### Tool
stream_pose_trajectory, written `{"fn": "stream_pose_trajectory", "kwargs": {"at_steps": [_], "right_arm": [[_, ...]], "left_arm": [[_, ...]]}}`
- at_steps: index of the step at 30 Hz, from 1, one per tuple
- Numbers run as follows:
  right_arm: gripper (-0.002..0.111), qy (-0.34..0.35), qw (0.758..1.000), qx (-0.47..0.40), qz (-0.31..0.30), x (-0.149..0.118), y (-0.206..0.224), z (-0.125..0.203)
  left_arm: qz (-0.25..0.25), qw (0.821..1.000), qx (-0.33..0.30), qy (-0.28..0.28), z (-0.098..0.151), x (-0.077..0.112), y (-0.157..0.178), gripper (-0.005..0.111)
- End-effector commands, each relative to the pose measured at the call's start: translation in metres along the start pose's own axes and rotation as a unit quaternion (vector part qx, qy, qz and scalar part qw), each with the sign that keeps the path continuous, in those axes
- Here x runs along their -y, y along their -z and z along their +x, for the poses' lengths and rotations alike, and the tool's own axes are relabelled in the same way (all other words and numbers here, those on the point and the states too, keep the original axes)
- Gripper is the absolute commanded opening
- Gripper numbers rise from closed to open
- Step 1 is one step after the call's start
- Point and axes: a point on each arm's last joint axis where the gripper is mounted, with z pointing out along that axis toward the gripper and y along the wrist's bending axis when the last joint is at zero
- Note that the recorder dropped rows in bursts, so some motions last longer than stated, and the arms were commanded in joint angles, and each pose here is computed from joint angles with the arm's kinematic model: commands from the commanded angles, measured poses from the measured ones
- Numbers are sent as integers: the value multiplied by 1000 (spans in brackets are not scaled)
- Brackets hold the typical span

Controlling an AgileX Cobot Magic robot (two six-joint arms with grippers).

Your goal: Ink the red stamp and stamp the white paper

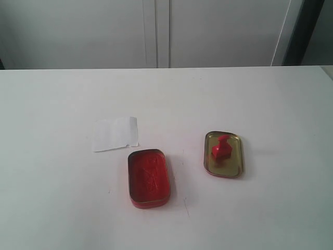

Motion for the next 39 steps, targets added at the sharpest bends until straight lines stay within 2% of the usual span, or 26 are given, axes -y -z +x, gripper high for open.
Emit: {"fn": "stream_pose_trajectory", "kwargs": {"at_steps": [1,7,14,19,33,38,39], "right_arm": [[0,0,1000,7,2,0,0,0],[0,0,1000,7,2,0,0,0],[0,0,1000,7,2,0,0,0],[0,0,1000,7,2,0,0,0],[0,0,1000,7,2,0,0,0],[0,0,1000,7,2,0,0,0],[0,0,1000,7,2,0,0,0]], "left_arm": [[28,998,-50,-11,-18,-1,-10,0],[62,993,-95,-34,-43,-1,-27,0],[87,984,-125,-88,-77,23,-50,0],[105,975,-143,-132,-100,51,-71,0],[145,956,-153,-205,-140,127,-128,0],[157,948,-140,-239,-150,160,-137,0],[162,944,-136,-255,-154,174,-139,0]]}}
